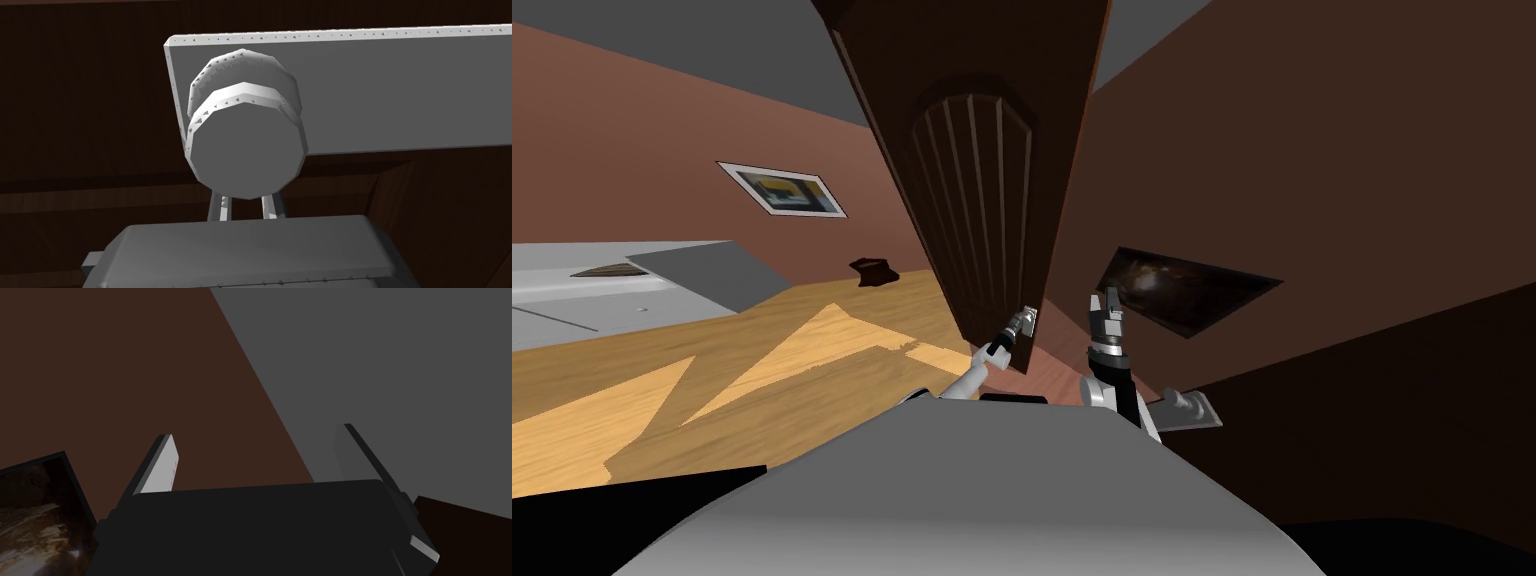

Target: Push the door open

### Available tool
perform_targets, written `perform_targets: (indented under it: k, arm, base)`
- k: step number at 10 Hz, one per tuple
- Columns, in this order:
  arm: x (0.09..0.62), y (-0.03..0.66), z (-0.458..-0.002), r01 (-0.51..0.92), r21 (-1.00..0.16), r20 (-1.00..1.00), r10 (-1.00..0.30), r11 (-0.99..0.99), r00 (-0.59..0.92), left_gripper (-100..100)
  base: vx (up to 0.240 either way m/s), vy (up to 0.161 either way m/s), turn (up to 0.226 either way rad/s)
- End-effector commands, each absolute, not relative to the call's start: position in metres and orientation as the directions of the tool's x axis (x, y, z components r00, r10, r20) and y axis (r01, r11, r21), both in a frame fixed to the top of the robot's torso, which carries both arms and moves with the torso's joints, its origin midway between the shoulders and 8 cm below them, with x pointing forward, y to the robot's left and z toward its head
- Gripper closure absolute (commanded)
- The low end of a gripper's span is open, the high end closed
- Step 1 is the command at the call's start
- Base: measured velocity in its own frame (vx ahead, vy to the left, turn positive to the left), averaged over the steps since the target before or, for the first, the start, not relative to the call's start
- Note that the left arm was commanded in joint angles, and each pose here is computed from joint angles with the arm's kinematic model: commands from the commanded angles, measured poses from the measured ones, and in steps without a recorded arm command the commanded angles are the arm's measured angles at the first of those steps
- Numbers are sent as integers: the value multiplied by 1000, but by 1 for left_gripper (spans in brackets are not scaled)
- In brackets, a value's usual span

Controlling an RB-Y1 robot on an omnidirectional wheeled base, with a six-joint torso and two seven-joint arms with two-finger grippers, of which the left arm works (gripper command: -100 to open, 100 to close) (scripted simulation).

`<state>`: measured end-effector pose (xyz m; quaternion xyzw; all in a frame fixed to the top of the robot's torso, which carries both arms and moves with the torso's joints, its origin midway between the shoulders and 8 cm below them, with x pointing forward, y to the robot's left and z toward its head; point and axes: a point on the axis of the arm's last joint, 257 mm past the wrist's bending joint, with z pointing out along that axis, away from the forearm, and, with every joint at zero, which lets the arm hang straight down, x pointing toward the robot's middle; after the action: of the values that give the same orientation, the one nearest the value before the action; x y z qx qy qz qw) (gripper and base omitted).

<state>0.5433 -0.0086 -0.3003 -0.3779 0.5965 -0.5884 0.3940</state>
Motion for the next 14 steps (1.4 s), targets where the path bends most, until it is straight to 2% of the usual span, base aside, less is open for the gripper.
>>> perform_targets:
  k: [1, 2, 3, 6, 10, 14]
  arm:
    - [543, -8, -301, 11, -1000, -25, -914, 23, -404, 100]
    - [543, -8, -301, 11, -1000, -25, -914, 23, -404, 100]
    - [552, 14, -304, 13, -999, -48, -925, 46, -377, -100]
    - [564, 42, -305, 14, -998, -67, -939, 66, -339, -100]
    - [578, 70, -303, 12, -998, -68, -956, 67, -284, -100]
    - [588, 77, -298, 4, -1000, -26, -970, 26, -240, -100]
  base:
    - [1, 10, 8]
    - [0, 0, 0]
    - [-60, 96, -120]
    - [-114, 166, -124]
    - [-144, 99, -109]
    - [-205, -4, -133]
